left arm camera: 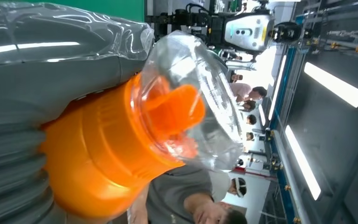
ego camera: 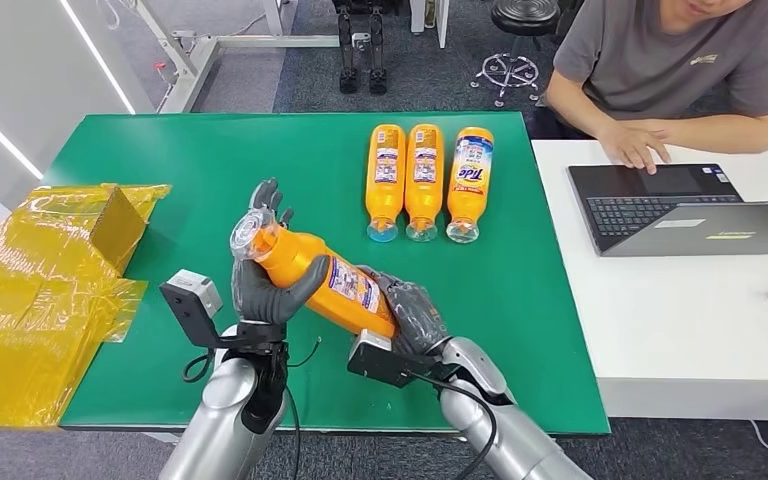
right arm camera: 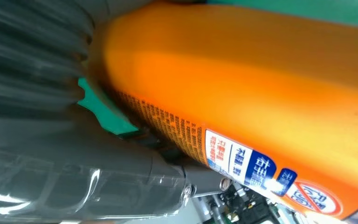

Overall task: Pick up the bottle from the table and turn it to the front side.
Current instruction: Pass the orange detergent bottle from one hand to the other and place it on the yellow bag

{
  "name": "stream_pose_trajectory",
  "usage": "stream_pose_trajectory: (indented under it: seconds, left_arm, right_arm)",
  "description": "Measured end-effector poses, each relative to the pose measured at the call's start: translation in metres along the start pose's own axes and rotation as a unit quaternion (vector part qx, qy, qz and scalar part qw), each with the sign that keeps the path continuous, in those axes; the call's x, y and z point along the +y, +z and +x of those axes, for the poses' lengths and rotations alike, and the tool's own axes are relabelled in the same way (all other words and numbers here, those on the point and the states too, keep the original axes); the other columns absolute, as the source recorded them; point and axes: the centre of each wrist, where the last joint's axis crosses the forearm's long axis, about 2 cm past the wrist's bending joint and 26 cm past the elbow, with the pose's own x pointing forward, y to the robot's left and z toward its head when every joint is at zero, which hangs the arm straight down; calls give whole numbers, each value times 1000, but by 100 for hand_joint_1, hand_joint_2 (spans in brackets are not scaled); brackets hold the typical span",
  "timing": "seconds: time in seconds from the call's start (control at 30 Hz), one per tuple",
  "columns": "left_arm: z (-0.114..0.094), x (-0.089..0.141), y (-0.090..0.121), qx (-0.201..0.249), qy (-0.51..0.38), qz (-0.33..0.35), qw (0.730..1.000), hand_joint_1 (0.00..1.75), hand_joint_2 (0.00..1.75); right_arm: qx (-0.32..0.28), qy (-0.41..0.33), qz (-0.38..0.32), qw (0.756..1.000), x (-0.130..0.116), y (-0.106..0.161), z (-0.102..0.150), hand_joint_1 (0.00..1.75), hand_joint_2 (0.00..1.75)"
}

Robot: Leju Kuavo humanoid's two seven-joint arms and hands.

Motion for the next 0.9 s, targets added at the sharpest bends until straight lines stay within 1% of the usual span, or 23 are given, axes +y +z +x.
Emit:
stream_pose_trajectory:
  seconds: [0.3,0.33,0.43,0.47,0.7,0.9]
  left_arm:
    - [4,6,3,-4,-3,23,1000,0,175]
    - [4,6,3,-5,-3,24,1000,11,175]
    - [4,7,2,-5,-1,25,1000,140,175]
    - [4,7,2,-5,2,24,1000,173,175]
    - [0,6,2,5,20,7,1000,175,175]
    - [-2,3,0,5,15,-8,1000,175,175]
  right_arm:
    - [0,-4,12,1000,8,5,0,175,175]
    - [1,-5,13,1000,9,6,0,175,175]
    - [4,-8,15,1000,13,9,0,175,175]
    - [5,-10,15,1000,14,10,0,175,175]
    - [14,-8,6,1000,15,14,0,175,175]
    - [24,3,-5,1000,15,16,0,175,175]
